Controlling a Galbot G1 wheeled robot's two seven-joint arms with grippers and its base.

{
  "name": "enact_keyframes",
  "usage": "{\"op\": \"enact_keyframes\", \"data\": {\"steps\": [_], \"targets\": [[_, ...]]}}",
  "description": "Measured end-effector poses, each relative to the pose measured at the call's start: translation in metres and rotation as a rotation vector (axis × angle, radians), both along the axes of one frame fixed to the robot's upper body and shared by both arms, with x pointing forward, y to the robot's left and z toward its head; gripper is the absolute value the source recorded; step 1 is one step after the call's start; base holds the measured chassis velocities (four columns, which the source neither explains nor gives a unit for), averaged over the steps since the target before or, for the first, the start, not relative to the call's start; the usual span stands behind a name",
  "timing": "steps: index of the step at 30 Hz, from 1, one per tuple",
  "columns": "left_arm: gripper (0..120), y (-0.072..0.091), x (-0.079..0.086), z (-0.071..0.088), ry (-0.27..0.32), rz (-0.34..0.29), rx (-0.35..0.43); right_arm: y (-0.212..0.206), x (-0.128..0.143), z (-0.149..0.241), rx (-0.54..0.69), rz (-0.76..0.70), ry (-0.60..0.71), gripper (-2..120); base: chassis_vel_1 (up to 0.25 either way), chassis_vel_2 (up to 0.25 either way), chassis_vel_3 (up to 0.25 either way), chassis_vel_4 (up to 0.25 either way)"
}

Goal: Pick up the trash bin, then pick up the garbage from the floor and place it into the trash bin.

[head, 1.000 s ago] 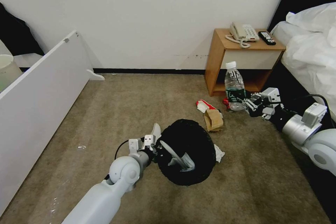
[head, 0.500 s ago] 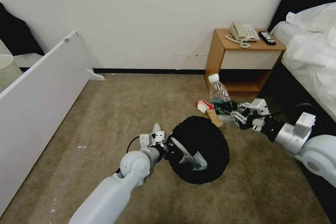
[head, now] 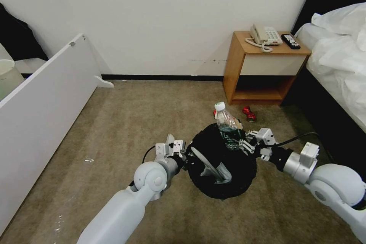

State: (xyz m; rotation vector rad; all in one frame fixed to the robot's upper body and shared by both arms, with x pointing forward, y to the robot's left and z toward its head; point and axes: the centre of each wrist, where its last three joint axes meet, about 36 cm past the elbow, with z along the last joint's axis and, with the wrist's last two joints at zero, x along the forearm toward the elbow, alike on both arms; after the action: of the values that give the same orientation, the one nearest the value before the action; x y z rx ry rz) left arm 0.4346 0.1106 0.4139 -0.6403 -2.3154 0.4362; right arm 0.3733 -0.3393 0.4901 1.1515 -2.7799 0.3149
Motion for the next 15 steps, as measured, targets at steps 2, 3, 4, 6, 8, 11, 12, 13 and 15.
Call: {"op": "enact_keyframes", "data": {"steps": [2,3,4,6,8,11,12,13,15], "targets": [[0,-0.003,-0.001,0.001,0.009,0.000,-0.006,0.000,-0.001,-0.005,-0.010,0.007,0.008,17,0.000,0.000,0.000,0.000],[0,-0.003,-0.001,0.001,0.009,0.000,-0.006,0.000,-0.001,-0.005,-0.010,0.007,0.008,17,0.000,0.000,0.000,0.000],[0,-0.004,-0.001,0.002,0.011,0.000,-0.006,0.001,-0.001,-0.008,-0.014,0.007,0.011,17,0.000,0.000,0.000,0.000],[0,-0.005,-0.002,0.001,0.014,0.001,-0.005,0.002,-0.003,-0.013,-0.018,0.008,0.016,17,0.000,0.000,0.000,0.000],[0,-0.005,-0.002,0.001,0.017,0.001,-0.004,0.003,-0.003,-0.016,-0.020,0.007,0.017,17,0.000,0.000,0.000,0.000],[0,-0.006,-0.004,0.001,0.021,0.000,-0.006,0.004,-0.004,-0.021,-0.023,0.005,0.023,17,0.000,0.000,0.000,0.000],[0,-0.007,-0.005,0.002,0.022,0.000,-0.008,0.004,-0.004,-0.024,-0.025,0.004,0.026,17,0.000,0.000,0.000,0.000],[0,-0.007,-0.005,0.002,0.022,0.000,-0.008,0.004,-0.004,-0.024,-0.025,0.004,0.026,17,0.000,0.000,0.000,0.000],[0,-0.007,-0.007,0.001,0.026,0.000,-0.011,0.004,-0.004,-0.029,-0.028,0.002,0.031,17,0.000,0.000,0.000,0.000]]}}
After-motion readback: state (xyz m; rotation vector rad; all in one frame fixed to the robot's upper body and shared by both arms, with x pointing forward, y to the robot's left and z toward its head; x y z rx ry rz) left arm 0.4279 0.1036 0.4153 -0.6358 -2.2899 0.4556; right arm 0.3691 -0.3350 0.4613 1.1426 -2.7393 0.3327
